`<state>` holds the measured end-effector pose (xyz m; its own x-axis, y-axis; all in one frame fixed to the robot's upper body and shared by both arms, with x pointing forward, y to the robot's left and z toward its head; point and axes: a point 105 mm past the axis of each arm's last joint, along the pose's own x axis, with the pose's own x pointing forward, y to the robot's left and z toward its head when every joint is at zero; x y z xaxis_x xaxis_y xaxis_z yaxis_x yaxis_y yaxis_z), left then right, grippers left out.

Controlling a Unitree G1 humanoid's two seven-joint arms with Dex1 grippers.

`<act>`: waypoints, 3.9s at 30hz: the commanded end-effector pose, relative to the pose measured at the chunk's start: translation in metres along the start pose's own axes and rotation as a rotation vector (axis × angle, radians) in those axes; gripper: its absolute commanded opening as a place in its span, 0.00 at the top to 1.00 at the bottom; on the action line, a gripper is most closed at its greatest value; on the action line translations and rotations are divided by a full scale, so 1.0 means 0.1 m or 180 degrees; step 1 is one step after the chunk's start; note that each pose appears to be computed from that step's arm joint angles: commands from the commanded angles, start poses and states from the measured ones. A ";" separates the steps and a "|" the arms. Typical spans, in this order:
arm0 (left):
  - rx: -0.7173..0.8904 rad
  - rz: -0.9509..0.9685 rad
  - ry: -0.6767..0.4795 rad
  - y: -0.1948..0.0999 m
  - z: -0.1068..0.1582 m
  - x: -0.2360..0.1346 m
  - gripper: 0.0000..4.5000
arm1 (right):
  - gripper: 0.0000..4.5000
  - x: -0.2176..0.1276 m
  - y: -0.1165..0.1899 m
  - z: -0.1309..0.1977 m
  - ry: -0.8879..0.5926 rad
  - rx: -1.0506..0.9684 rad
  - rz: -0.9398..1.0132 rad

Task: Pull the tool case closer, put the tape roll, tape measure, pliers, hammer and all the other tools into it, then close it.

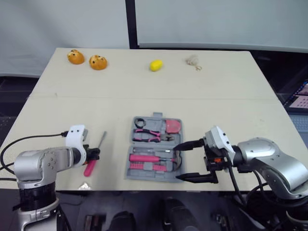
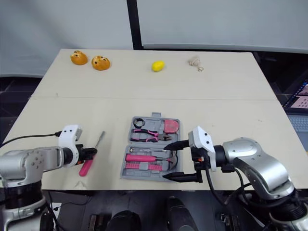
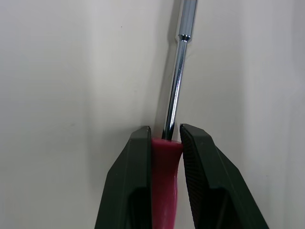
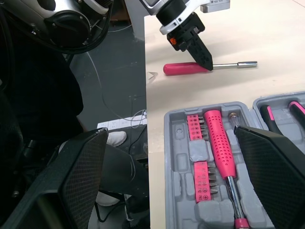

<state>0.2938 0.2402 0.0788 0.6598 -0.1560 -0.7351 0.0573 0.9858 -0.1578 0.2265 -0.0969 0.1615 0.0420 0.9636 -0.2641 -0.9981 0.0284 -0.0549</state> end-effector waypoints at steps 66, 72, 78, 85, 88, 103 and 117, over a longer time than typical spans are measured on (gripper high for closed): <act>0.3312 -0.1458 -0.0697 -0.36 0.30 -0.79 0.87 | 0.00 -0.23 0.16 0.03 0.0183 -0.0022 -0.0124; 0.3748 -0.1921 -0.0262 -0.92 0.16 -0.66 0.87 | 0.00 -0.44 0.16 -0.09 0.0507 0.0084 -0.0255; 0.3922 -0.2224 -0.0034 -1.38 -0.04 -0.40 0.87 | 0.00 -0.73 0.17 -0.29 0.0931 0.0153 -0.0474; 0.4195 -0.2216 0.0164 -1.61 -0.23 -0.13 0.87 | 0.00 -0.83 0.19 -0.34 0.0950 0.0248 -0.0653; 0.4361 -0.2307 0.0269 -1.68 -0.30 -0.07 0.87 | 0.00 -0.81 0.21 -0.34 0.0918 0.0277 -0.0660; 0.4684 -0.2357 0.0496 -1.76 -0.39 0.01 0.87 | 0.00 -0.80 0.20 -0.34 0.0868 0.0319 -0.0681; 0.4507 -0.2376 0.0482 -1.85 -0.40 0.12 0.87 | 0.00 -0.73 0.20 -0.39 0.0827 0.0292 -0.0645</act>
<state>0.2586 0.0495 0.0774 0.0950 -0.5364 -0.8386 0.9829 -0.0830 0.1644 0.2044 -0.1825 0.1385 0.2374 0.8242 -0.5141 -0.9639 0.2657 -0.0191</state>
